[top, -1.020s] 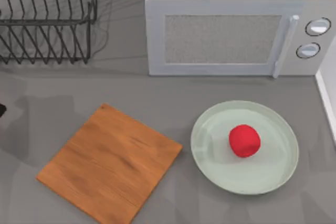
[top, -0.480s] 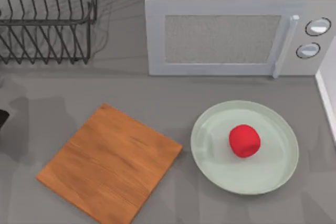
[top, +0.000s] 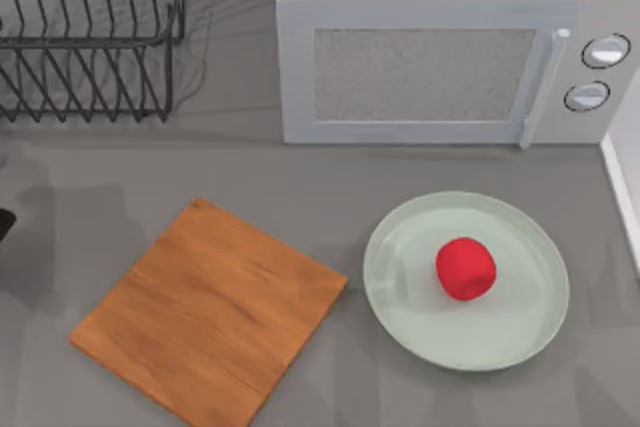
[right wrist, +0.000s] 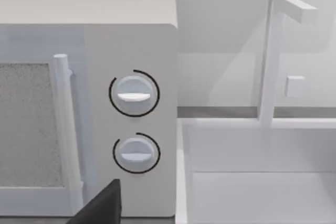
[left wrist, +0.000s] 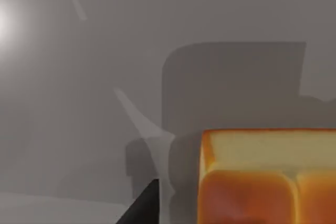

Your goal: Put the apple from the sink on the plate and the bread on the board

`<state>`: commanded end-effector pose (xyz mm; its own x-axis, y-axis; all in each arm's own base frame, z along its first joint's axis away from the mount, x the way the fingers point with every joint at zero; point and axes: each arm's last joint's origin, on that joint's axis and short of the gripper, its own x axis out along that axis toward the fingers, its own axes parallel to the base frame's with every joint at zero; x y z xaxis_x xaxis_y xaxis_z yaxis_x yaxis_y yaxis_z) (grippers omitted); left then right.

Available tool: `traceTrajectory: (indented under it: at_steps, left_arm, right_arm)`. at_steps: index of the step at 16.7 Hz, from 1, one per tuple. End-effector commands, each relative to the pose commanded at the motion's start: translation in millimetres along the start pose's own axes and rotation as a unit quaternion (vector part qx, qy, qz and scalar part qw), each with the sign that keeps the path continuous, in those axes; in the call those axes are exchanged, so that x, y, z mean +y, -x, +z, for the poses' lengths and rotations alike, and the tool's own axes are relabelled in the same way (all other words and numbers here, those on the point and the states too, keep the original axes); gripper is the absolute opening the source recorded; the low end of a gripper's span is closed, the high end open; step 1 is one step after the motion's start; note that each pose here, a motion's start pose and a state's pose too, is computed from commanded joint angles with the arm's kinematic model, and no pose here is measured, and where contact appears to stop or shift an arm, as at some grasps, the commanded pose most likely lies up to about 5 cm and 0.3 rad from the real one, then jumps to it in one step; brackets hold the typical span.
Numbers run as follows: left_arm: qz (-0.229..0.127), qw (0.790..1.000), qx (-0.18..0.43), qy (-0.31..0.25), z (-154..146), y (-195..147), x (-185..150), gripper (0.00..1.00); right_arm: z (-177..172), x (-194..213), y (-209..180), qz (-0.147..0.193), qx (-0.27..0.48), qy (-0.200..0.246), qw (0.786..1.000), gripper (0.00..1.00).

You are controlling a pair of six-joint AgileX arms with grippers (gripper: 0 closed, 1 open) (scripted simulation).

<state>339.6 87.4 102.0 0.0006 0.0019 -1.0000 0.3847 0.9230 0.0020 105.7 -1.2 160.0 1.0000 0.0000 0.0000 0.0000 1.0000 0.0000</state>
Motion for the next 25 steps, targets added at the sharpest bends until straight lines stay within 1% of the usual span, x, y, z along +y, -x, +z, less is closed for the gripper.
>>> traceTrajectory:
  at_steps: [3,4,11,12,14,16,20,22,24,25]
  left_arm:
    - [0.0,1.0,0.0,0.0,0.0,0.0,0.0,0.02]
    - [0.0,1.0,0.0,0.0,0.0,0.0,0.0,0.0]
    - [0.0,1.0,0.0,0.0,0.0,0.0,0.0,0.0]
    - [-0.001,1.0,-0.012,0.003,0.7,11.7,-1.5,0.0]
    - [0.0,1.0,-0.014,0.004,1.8,16.8,-0.2,0.0]
    - [0.001,1.0,-0.015,0.003,4.0,31.7,1.5,0.0]
    - [-0.006,1.0,-0.005,0.001,3.6,76.1,0.8,0.0]
    - [-0.004,1.0,-0.008,0.002,1.8,98.8,-0.5,0.0]
    - [-0.001,1.0,-0.012,0.003,0.8,111.0,-1.2,0.0]
    - [-0.001,1.0,-0.012,0.003,0.7,111.7,-1.3,0.0]
  right_arm:
    - [0.0,0.0,0.0,0.0,0.0,0.0,1.0,1.0]
    - [0.0,0.0,0.0,0.0,0.0,0.0,1.0,1.0]
    - [0.0,0.0,0.0,0.0,0.0,0.0,1.0,1.0]
    - [0.0,0.0,0.0,0.0,0.0,0.0,1.0,1.0]
    - [0.0,0.0,0.0,0.0,0.0,0.0,1.0,1.0]
    - [0.0,0.0,0.0,0.0,0.0,0.0,1.0,1.0]
    - [0.0,0.0,0.0,0.0,0.0,0.0,1.0,1.0]
    - [0.0,0.0,0.0,0.0,0.0,0.0,1.0,1.0]
    - [0.0,0.0,0.0,0.0,0.0,0.0,1.0,1.0]
    - [0.0,0.0,0.0,0.0,0.0,0.0,1.0,1.0]
